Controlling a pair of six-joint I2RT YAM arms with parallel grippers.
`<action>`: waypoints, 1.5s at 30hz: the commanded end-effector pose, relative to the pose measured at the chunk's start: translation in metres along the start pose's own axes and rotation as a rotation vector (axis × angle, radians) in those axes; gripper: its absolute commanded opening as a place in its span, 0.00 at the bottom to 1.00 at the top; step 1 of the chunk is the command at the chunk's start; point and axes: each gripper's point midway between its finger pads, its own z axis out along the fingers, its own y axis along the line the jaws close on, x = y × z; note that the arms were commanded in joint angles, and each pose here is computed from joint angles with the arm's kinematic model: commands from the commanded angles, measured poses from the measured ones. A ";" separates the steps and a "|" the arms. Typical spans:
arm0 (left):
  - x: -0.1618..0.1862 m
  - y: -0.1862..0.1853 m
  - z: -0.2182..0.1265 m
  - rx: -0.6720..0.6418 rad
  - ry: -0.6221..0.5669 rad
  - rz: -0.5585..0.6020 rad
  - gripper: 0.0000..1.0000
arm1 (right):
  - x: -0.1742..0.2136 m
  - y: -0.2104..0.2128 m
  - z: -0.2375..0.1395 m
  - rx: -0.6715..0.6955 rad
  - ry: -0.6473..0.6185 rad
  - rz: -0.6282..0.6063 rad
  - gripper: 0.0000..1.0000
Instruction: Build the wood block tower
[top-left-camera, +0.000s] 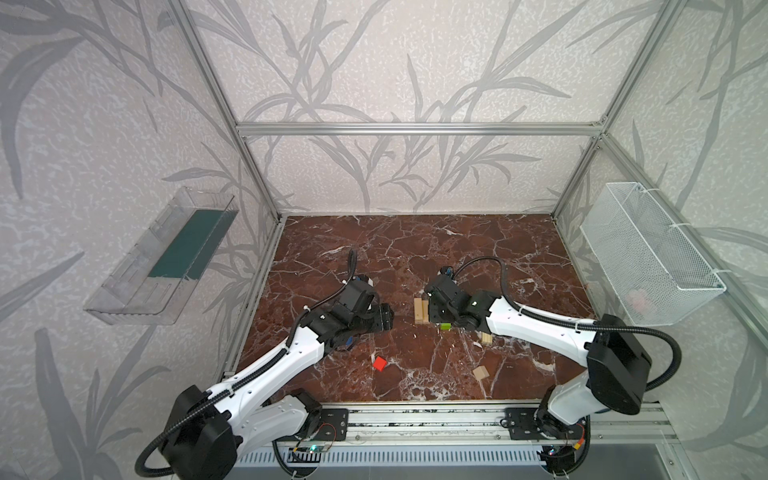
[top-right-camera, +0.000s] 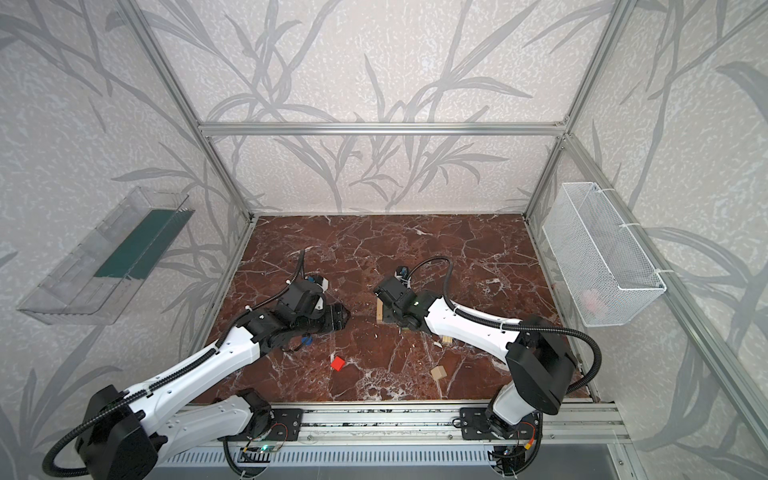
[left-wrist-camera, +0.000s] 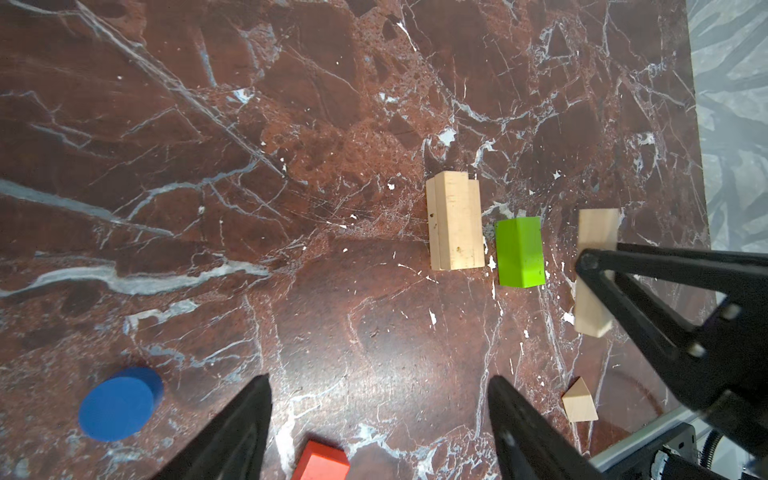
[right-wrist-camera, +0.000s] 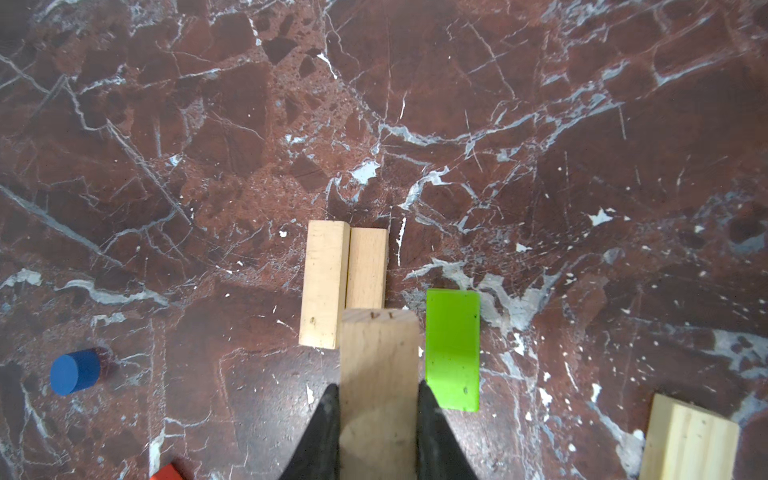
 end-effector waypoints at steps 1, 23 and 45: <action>-0.014 -0.013 0.002 0.041 -0.028 0.009 0.80 | -0.005 0.008 0.012 -0.019 0.012 -0.013 0.20; -0.008 -0.010 0.027 0.011 0.026 -0.004 0.79 | -0.002 0.013 0.059 -0.022 0.114 -0.006 0.17; -0.007 -0.009 0.034 0.004 0.042 -0.007 0.79 | -0.004 0.005 0.074 0.000 0.124 0.010 0.17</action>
